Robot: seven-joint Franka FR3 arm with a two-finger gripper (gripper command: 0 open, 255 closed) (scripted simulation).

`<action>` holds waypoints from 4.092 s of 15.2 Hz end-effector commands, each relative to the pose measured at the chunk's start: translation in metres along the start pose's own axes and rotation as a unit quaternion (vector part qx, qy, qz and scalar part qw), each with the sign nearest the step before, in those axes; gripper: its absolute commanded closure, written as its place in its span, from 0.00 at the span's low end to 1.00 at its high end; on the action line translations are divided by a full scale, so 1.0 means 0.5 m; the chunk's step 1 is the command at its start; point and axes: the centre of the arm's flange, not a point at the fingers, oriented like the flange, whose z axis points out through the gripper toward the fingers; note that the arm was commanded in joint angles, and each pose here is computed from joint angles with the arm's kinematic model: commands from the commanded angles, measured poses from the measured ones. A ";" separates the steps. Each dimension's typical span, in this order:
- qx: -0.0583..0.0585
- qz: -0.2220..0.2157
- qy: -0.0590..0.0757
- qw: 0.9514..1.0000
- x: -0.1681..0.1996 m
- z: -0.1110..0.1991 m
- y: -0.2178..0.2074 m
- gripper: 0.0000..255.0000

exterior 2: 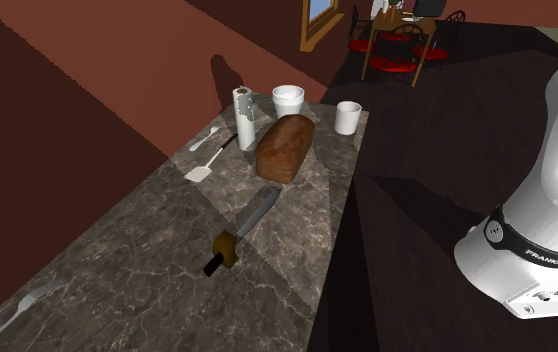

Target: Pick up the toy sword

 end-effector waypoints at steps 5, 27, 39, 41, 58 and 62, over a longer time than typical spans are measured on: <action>-0.010 -0.064 0.012 0.998 0.031 0.097 0.010 0.00; -0.063 -0.403 0.073 0.910 0.249 0.616 0.014 0.00; -0.089 -0.569 0.102 0.811 0.385 0.888 -0.030 0.00; -0.089 -0.569 0.102 0.811 0.385 0.909 -0.033 0.00; -0.089 -0.569 0.102 0.811 0.386 0.968 -0.041 1.00; -0.089 -0.569 0.102 0.811 0.386 0.936 -0.036 1.00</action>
